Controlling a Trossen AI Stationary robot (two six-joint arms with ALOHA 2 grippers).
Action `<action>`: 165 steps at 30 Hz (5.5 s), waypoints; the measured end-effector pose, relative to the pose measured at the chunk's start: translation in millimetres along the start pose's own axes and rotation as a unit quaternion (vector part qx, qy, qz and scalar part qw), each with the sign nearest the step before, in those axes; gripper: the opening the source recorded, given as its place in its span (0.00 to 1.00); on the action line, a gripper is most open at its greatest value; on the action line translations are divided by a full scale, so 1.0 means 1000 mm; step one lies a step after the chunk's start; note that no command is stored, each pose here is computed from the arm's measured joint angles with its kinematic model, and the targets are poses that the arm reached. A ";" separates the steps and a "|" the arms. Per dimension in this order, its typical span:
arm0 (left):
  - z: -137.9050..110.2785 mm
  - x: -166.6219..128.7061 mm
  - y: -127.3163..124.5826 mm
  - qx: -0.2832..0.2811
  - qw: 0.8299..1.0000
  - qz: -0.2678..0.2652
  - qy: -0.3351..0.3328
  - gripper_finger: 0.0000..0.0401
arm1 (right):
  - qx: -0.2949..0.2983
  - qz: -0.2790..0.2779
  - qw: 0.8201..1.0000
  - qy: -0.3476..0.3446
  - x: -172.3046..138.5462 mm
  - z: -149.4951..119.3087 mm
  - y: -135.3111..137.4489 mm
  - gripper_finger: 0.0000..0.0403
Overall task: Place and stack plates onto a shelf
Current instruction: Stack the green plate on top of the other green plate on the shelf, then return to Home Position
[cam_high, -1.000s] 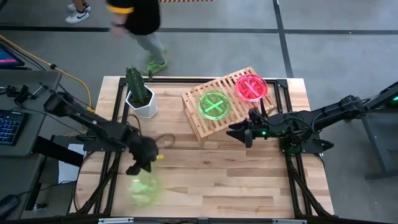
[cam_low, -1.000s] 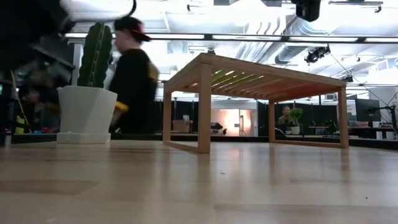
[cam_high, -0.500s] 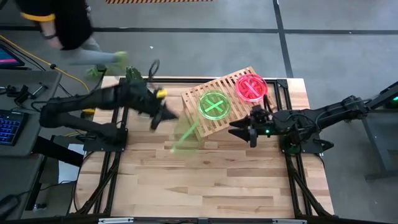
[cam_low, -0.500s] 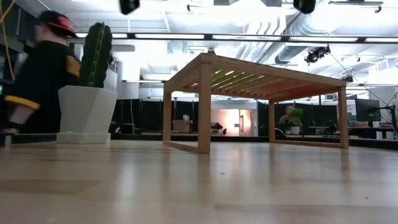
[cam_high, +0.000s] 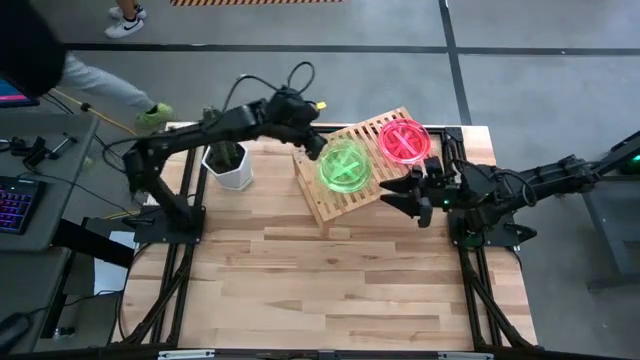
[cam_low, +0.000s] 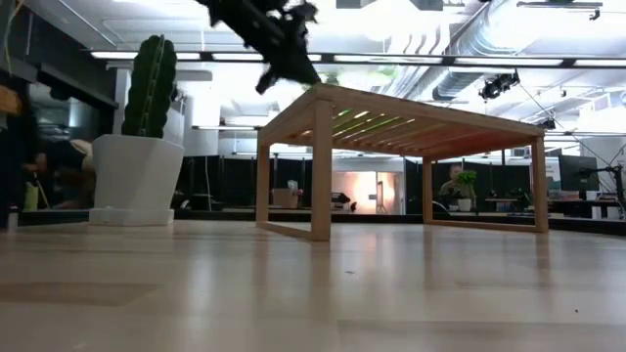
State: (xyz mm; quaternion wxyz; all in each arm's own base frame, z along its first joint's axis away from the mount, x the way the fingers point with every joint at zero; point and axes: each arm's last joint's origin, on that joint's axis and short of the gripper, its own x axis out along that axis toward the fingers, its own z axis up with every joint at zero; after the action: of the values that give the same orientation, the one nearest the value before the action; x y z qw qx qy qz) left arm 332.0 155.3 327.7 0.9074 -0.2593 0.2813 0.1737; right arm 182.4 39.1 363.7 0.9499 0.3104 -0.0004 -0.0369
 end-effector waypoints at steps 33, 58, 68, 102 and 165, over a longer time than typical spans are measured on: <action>0.003 0.003 -0.001 0.027 0.999 0.012 -0.017 0.43 | -0.010 0.008 1.000 -0.010 -0.002 0.003 0.001 0.59; -0.152 -0.156 -0.075 0.134 0.912 -0.233 -0.309 0.19 | -0.033 0.000 0.999 -0.039 0.001 0.006 0.003 0.59; -0.220 -0.157 -0.018 0.086 0.894 -0.254 -0.359 0.00 | -0.055 -0.005 0.998 -0.033 0.002 0.004 0.002 0.59; -0.279 -0.125 0.016 0.006 0.882 -0.318 -0.348 0.00 | -0.084 -0.056 0.984 0.144 -0.067 -0.008 -0.027 0.12; -0.281 -0.121 0.017 0.019 0.892 -0.305 -0.334 0.01 | -0.154 0.099 0.983 0.022 -0.082 -0.147 -0.131 0.00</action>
State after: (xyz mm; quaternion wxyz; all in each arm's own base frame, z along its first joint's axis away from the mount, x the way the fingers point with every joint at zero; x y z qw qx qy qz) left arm 111.3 -11.6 195.4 0.9611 -0.2417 -0.1275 -0.0405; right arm 94.6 26.0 169.4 0.9851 0.1593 -0.0041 0.0645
